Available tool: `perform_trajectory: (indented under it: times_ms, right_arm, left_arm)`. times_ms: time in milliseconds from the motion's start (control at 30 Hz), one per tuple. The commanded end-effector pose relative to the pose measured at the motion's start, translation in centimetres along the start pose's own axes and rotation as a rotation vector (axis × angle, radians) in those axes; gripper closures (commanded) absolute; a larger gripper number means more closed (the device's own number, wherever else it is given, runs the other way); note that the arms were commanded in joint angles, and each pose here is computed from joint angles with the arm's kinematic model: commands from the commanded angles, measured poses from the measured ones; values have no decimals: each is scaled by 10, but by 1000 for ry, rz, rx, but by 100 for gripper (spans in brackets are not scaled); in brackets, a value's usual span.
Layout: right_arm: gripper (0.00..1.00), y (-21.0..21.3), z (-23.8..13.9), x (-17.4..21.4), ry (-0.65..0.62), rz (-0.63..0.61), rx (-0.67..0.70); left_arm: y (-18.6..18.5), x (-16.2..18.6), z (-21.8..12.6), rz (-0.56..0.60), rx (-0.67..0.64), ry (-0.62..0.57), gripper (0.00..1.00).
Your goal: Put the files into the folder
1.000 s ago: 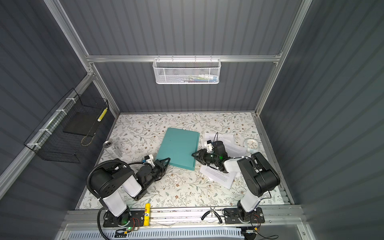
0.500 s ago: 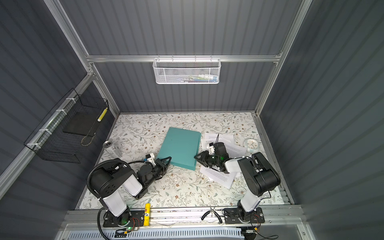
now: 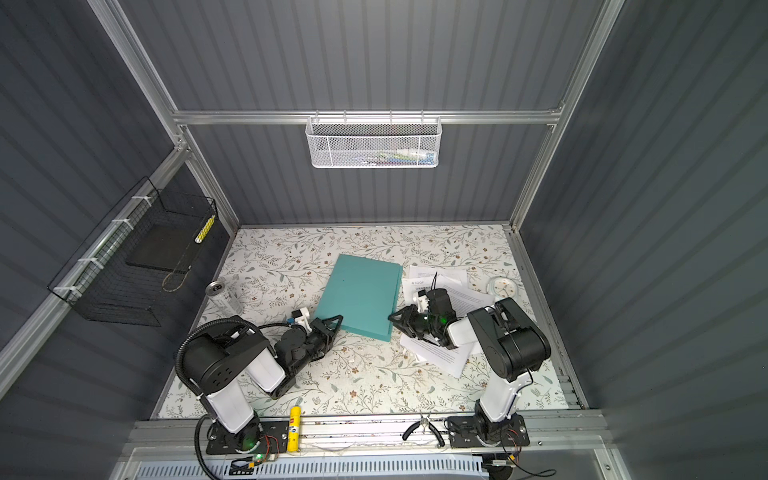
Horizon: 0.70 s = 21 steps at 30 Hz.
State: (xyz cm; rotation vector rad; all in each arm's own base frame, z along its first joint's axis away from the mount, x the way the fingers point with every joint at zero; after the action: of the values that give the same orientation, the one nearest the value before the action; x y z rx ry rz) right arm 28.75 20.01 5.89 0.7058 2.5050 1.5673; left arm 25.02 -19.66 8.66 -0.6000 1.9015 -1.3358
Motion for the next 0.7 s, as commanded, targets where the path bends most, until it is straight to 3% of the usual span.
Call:
perform_trajectory:
  times_ms: [0, 300, 600, 667]
  right_arm:
    - [65, 1, 2, 0, 14, 7, -36]
    - [81, 5, 11, -4, 42, 17, -76]
    - [81, 12, 15, -6, 54, 18, -118]
    - [87, 14, 16, -6, 59, 24, -132]
  left_arm:
    - [-8, -1, 2, 6, 26, 6, 100]
    - [-1, 2, 1, 3, 14, 10, 100]
    - [0, 5, 4, -2, 23, 29, 100]
    - [0, 5, 4, -1, 23, 33, 100]
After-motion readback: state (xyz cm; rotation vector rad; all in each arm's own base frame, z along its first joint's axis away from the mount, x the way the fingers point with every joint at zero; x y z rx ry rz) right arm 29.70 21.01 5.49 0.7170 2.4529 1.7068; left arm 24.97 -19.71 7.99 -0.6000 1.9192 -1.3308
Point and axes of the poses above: each gripper's point midway between its finger pads, its own z axis out along the fingers, its own y axis along the line the jaws close on, x = y × z, the point moved 5 cm from there along -z, back along the fingers, and after that the axes turned 12 degrees about z, right-handed, at the moved point
